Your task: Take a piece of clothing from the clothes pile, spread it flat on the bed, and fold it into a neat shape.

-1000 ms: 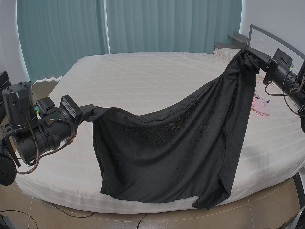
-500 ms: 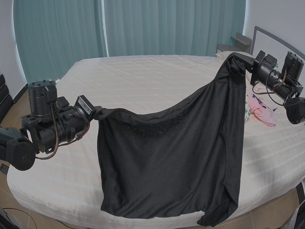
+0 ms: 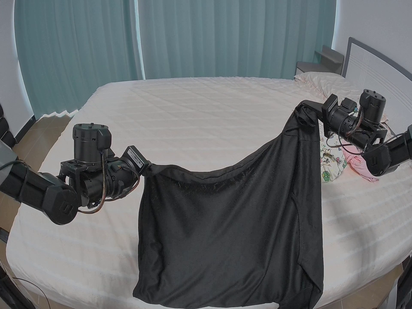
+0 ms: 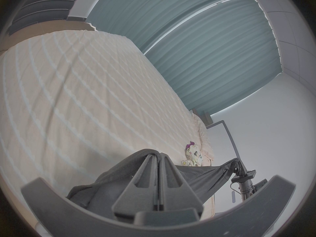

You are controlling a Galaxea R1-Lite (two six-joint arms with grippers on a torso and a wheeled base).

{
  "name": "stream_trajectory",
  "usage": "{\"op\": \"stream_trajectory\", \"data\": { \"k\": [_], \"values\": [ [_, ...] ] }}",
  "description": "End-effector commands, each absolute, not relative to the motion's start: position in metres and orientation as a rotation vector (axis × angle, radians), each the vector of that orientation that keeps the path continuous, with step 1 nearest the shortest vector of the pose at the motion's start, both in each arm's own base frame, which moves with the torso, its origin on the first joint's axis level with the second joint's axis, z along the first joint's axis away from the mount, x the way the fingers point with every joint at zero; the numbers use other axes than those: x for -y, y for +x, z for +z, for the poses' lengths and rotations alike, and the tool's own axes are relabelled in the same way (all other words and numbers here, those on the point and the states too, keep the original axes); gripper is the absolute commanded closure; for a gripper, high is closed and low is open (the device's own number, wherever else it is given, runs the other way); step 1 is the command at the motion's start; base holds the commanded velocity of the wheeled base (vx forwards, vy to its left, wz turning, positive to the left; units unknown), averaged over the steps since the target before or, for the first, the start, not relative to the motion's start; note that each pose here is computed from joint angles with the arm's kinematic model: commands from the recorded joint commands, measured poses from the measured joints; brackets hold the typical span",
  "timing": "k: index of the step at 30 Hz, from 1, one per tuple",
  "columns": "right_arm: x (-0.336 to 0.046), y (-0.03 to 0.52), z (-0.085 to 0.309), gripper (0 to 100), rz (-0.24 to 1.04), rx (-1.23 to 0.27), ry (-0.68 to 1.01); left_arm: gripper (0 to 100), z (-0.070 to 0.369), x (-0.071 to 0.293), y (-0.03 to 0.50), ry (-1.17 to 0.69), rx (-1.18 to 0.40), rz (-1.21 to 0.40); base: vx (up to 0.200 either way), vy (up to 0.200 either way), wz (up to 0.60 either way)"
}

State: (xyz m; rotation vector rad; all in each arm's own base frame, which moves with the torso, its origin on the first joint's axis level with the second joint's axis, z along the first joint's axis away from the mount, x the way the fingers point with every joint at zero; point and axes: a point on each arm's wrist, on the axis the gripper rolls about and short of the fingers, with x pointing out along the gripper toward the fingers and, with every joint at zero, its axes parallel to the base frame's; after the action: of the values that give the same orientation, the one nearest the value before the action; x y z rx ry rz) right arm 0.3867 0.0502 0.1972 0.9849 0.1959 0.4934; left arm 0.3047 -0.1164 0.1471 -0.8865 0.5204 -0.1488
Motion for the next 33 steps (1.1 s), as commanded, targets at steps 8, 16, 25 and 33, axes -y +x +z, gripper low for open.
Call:
{"op": "stream_trajectory", "data": {
  "k": [8,16,25,33],
  "values": [
    [-0.083,0.417,0.169,100,0.368,-0.162,0.978,100,0.122,0.122,0.322,-0.874,-0.575,-0.111,0.0,0.0,0.0],
    [-0.093,0.436,0.156,100,0.32,-0.164,0.979,100,0.101,0.116,0.342,-0.877,-0.599,-0.056,0.0,0.0,0.0],
    [-0.1,0.468,0.115,0,0.258,-0.292,0.955,0,0.082,0.102,0.372,-0.949,-0.604,0.007,0.0,0.0,0.0],
    [-0.09,0.497,0.048,0,0.053,-0.351,0.765,0,0.072,0.094,0.387,-0.952,-0.591,0.045,0.0,0.0,0.0]
  ]
}}
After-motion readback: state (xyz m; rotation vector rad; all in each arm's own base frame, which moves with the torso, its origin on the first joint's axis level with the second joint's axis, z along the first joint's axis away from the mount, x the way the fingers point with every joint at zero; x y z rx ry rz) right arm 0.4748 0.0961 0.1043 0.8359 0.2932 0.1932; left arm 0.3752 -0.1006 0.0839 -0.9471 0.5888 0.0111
